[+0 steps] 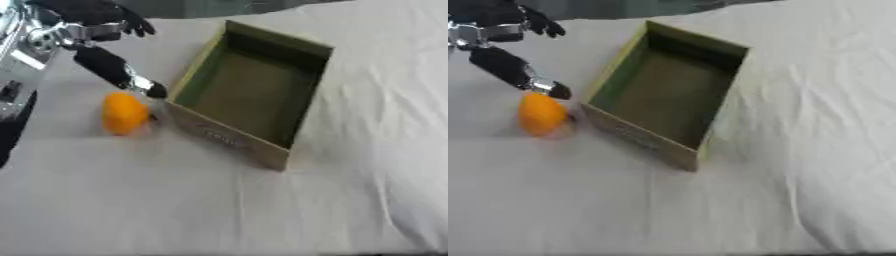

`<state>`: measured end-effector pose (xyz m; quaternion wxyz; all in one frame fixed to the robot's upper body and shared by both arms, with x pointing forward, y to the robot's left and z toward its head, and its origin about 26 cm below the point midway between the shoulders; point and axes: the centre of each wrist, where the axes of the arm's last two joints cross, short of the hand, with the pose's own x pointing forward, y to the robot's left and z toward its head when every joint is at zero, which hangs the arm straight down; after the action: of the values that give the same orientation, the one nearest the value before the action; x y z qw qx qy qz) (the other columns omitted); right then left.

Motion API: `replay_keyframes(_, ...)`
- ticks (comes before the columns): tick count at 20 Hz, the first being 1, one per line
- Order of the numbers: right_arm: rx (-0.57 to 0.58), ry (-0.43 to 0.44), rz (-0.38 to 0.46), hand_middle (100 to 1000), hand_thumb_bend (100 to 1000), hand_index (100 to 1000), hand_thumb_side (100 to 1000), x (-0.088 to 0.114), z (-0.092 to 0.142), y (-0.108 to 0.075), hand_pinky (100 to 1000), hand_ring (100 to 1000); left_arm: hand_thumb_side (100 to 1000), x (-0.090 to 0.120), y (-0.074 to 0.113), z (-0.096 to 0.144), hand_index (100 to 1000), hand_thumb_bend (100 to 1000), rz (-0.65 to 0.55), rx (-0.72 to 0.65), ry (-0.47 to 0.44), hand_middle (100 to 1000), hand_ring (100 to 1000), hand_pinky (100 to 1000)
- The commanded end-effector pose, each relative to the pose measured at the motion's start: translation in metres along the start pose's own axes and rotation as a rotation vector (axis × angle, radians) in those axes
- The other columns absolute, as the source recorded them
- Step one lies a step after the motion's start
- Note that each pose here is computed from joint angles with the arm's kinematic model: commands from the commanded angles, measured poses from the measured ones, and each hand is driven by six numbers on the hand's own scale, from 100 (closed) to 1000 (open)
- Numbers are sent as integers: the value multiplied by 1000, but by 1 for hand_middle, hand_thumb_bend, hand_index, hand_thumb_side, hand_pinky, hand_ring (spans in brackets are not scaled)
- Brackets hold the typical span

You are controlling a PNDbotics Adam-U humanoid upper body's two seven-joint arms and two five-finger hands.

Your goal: Pick up objects on the table and place them in the box.

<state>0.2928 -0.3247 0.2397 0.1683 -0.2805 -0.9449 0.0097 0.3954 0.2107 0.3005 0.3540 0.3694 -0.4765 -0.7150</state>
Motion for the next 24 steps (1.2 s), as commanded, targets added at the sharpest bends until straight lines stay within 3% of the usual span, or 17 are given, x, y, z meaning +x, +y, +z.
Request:
replay_keyframes(1,10,-38,15,808,100,892,595,4,-8,-5,765,833,748,-17,3,10,961,744,-30,-8,41,840,896,876)
replay_keyframes(24,9,-43,9,807,100,892,597,5,-9,-4,766,833,714,-33,-45,-27,946,718,-86,-220,169,820,894,865)
